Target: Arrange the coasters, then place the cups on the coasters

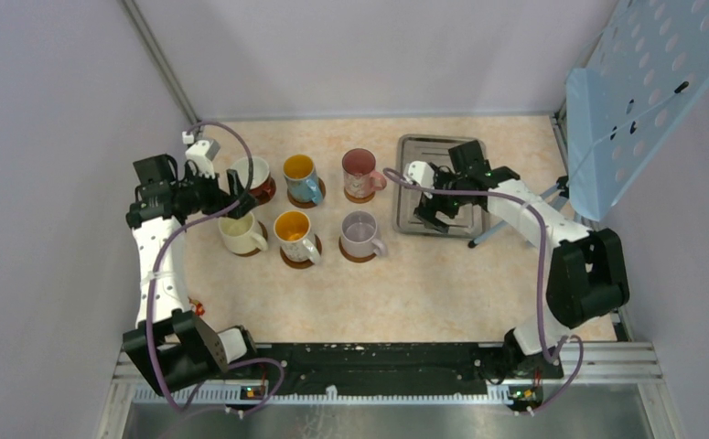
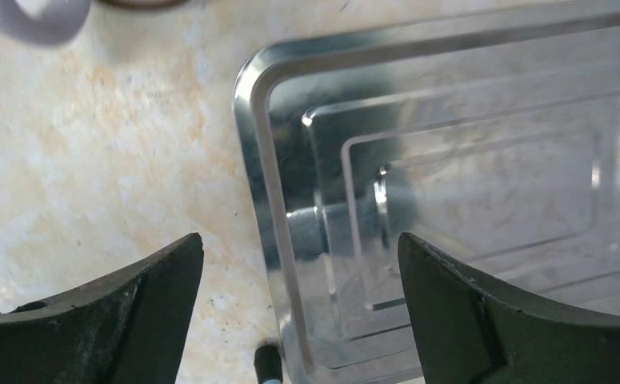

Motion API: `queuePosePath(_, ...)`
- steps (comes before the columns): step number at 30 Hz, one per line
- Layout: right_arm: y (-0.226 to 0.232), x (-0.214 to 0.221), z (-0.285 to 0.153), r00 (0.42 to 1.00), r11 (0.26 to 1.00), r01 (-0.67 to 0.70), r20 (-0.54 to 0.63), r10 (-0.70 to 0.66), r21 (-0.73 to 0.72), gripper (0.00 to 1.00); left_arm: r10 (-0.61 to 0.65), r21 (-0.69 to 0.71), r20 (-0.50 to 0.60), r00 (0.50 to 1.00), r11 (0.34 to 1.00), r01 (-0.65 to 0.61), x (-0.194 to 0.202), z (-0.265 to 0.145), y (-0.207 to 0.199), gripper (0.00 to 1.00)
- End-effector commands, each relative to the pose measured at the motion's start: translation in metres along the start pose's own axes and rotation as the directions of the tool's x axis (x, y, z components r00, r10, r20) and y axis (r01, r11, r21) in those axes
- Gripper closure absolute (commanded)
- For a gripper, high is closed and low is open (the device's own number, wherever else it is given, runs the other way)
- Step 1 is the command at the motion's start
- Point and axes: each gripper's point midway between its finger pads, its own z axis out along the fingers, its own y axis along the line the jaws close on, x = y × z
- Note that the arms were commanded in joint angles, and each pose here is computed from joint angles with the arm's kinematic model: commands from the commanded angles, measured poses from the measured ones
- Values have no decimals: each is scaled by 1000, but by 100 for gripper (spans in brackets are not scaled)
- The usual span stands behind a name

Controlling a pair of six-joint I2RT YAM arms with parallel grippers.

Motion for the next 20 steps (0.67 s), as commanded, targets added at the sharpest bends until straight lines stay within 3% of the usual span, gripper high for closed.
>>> queuePosePath(1, -17, -57, -27, 974, 984, -134, 201, 108, 119, 11, 140, -52, 5, 990, 989, -139, -17, 3, 2, 1)
queuePosePath(9, -15, -70, -33, 905, 908, -334, 355, 234, 252, 11, 252, -149, 10, 968, 957, -248, -38, 26, -9, 1)
queuePosePath(20, 1, -46, -50, 851, 828, -482, 381, 362, 289, 10, 307, -132, -19, 951, 942, -307, -33, 58, -34, 1)
